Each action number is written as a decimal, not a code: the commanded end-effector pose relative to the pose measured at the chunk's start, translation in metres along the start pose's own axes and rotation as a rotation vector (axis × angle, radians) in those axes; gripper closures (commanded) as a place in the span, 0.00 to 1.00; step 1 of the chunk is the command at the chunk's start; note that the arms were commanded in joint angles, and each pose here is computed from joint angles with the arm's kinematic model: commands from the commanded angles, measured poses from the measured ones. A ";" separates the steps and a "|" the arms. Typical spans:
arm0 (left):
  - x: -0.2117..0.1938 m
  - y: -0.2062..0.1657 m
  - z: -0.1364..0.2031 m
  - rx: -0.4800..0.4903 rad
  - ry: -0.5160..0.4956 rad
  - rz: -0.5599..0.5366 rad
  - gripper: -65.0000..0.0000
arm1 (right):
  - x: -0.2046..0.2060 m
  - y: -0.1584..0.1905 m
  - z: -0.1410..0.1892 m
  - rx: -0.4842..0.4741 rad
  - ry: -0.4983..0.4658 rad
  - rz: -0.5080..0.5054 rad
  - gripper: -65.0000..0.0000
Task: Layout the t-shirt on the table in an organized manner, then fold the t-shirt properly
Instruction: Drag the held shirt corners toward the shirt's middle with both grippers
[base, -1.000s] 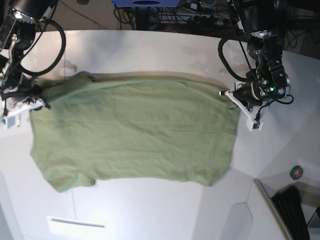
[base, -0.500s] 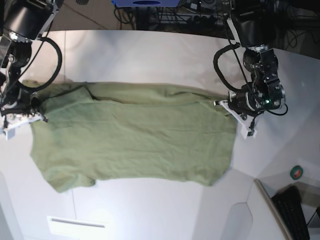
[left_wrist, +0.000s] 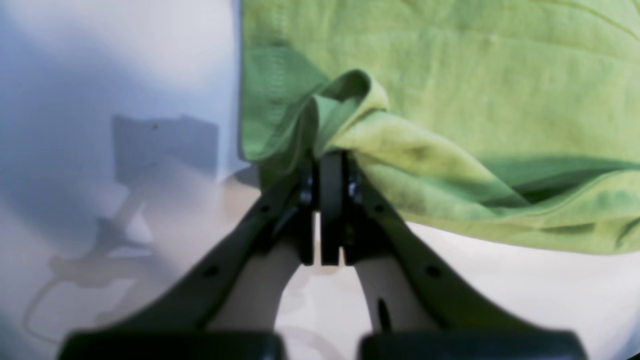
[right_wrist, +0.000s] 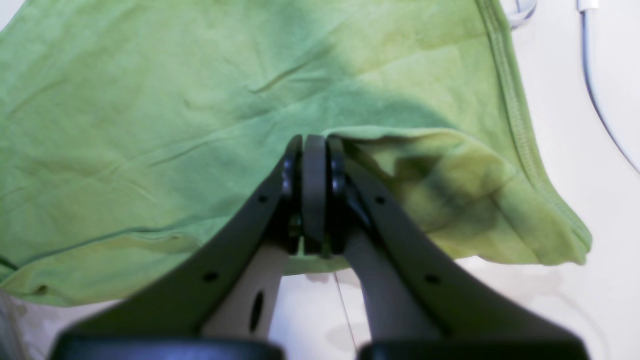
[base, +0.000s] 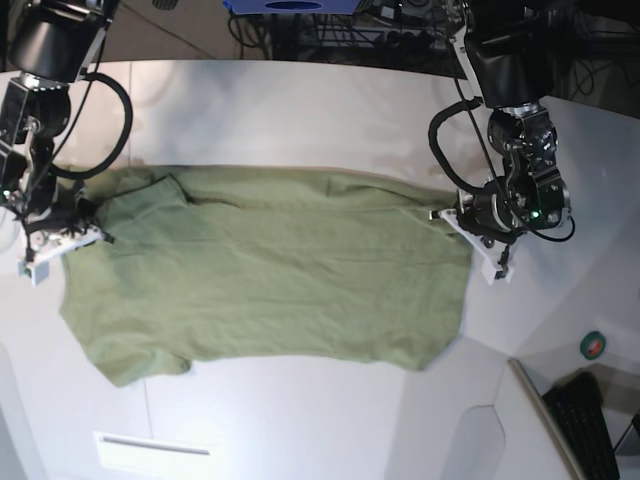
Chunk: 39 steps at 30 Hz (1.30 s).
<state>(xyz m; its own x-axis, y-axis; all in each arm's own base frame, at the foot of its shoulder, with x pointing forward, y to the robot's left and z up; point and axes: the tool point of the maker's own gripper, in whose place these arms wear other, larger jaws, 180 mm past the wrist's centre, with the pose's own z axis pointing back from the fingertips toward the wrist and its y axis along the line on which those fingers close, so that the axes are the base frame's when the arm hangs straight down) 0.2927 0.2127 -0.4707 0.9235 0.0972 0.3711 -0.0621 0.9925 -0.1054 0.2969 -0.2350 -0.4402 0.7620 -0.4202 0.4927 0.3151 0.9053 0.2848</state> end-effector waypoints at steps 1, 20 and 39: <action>0.020 -0.001 0.002 -0.003 -0.053 -0.004 1.00 | 0.020 0.003 0.004 0.010 -0.054 0.014 1.00; 0.035 -0.001 -0.006 -0.002 -0.065 0.053 1.00 | 0.035 0.008 0.006 0.019 -0.117 0.017 1.00; 0.034 0.000 -0.006 -0.002 -0.066 0.060 1.00 | 0.044 0.035 0.001 0.063 -0.166 0.112 1.00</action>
<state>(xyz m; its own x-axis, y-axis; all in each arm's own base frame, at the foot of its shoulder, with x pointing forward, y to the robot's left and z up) 0.3131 0.2123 -0.4752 0.9092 0.1608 0.3840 -0.1181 0.9841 -0.1325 0.3270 -0.2157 -0.4245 0.7257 -0.3321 0.6026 0.2067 0.9405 0.2695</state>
